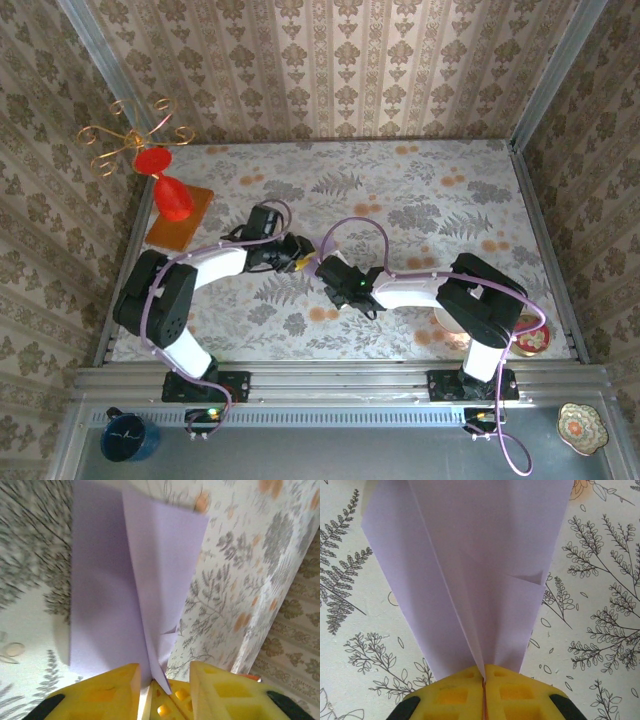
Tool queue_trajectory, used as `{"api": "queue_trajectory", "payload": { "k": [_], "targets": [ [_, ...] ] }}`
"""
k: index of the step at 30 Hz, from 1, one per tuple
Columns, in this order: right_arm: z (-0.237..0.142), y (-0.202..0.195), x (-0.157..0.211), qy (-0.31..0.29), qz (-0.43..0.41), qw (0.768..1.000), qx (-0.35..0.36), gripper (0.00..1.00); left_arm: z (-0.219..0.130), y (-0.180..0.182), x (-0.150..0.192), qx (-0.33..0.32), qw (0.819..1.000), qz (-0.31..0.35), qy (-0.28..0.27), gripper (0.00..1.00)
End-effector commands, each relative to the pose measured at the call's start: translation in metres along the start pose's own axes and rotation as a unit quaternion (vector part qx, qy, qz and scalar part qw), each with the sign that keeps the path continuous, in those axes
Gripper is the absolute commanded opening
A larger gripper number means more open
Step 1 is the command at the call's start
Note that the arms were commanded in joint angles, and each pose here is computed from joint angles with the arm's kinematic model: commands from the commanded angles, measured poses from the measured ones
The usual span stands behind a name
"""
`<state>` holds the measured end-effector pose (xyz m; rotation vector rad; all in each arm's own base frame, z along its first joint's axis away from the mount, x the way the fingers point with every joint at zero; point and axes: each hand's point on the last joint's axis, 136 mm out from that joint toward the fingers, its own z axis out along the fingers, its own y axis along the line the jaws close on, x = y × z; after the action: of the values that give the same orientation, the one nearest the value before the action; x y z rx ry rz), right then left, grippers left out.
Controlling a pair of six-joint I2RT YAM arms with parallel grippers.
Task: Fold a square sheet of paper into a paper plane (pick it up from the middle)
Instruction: Fourth fold the wing at the center of the table.
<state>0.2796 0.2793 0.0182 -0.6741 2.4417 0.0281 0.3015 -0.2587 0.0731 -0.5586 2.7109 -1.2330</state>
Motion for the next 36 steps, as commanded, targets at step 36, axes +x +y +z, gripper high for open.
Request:
{"api": "queue_trajectory", "payload": {
  "k": [36],
  "targets": [
    [0.005, 0.023, 0.051, 0.157, 0.233, 0.901, -0.330, 0.07, 0.015, -0.001, 0.029, 0.038, 0.997, 0.072, 0.007, 0.46]
  ]
}}
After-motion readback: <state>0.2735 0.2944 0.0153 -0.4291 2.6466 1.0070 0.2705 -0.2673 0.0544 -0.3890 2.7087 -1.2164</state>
